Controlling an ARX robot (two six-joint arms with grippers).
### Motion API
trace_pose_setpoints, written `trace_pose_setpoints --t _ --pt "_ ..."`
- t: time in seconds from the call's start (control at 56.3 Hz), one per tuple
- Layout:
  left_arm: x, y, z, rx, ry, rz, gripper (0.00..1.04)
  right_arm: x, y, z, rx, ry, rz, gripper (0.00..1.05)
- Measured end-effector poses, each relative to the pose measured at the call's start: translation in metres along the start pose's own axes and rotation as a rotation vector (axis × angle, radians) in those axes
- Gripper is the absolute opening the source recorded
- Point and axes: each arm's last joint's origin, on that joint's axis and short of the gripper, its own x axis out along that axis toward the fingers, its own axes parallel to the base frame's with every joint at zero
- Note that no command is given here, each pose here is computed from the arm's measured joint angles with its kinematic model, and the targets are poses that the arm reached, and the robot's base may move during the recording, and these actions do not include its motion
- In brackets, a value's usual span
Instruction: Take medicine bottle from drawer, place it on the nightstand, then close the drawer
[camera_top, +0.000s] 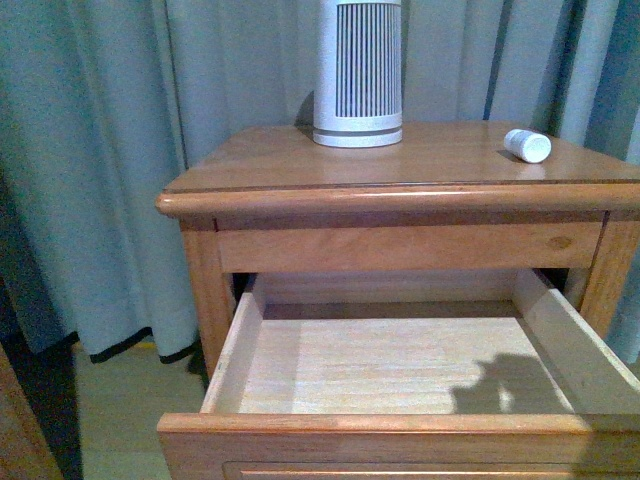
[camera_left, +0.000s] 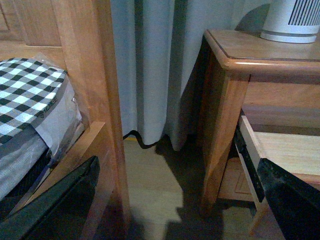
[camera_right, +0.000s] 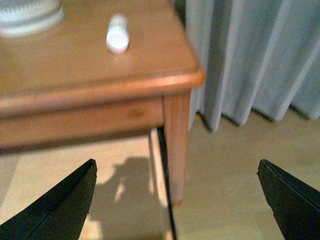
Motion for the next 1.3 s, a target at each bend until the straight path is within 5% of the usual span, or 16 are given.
trace_pose_setpoints --t 0.266,0.568,0.994,1.296 --pt "0.0 0.0 0.0 0.0 0.0 0.0 0.98 -0.015 0.009 -0.098 0.019 0.217 0.075 0.98" --pt "0.0 0.0 0.0 0.0 0.0 0.0 0.98 0.005 0.025 -0.14 -0.009 0.233 0.058 0.98" --pt "0.0 0.0 0.0 0.0 0.0 0.0 0.98 0.113 0.048 -0.135 -0.137 0.026 0.026 0.98" --pt "0.0 0.0 0.0 0.0 0.0 0.0 0.98 0.206 0.056 -0.108 -0.219 0.092 -0.042 0.98"
